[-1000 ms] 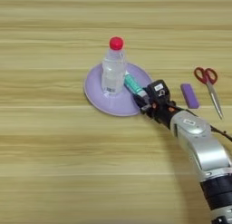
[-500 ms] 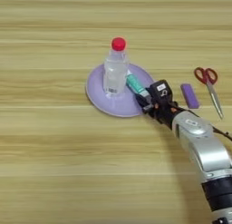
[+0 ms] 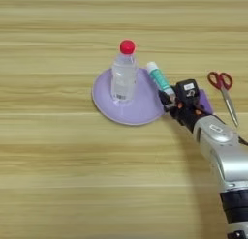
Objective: Move the objects on the table
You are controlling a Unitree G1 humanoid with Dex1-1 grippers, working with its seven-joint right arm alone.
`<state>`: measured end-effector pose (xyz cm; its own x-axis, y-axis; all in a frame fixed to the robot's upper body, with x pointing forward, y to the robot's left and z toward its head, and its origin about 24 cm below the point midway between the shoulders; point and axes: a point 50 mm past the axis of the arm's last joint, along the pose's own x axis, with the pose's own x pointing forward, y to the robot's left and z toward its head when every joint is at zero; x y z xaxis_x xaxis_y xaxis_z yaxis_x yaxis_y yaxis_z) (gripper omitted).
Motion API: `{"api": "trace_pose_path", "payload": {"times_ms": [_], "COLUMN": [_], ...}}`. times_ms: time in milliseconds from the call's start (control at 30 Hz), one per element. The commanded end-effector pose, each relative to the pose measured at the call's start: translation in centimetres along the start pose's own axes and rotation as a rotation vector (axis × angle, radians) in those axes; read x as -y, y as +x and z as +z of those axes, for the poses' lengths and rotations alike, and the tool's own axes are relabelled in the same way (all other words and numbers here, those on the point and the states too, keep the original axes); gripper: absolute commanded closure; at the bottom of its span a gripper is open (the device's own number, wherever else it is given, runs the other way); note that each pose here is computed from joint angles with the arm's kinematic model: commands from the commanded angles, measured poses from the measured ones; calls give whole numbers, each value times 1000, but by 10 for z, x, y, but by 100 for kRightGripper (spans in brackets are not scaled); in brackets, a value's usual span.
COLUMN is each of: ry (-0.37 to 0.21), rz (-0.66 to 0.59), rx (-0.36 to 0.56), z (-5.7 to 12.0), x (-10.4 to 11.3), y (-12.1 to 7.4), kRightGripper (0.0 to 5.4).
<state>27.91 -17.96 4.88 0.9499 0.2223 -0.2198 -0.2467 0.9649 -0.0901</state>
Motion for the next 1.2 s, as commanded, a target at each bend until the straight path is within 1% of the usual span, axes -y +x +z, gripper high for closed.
{"api": "trace_pose_path", "payload": {"times_ms": [33, 133, 300, 433, 567, 667, 800, 967, 1000, 1033, 1100, 1200], "ry": [-54, -54, -59, -61, -91, -103, -103, -119, -121, -121, -120, -120], "rz": [-77, -110, -151, -154, -148, -144, -141, -134, -133, -133, -139, -150], "rx": [188, 181, 123, 83, 8, -27, -54, -73, -73, -72, -67, -58], "z": [45, 44, 34, 26, 12, 5, -1, -5, -5, -5, -4, -2], "x": [16, 22, 30, 32, 31, 32, 33, 33, 33, 33, 33, 34], "y": [2, 0, 0, 2, 8, 10, 13, 15, 16, 16, 16, 16], "kRightGripper": [372, 372, 372, 372, 372, 372, 372, 372, 336, 334, 303, 272]}}
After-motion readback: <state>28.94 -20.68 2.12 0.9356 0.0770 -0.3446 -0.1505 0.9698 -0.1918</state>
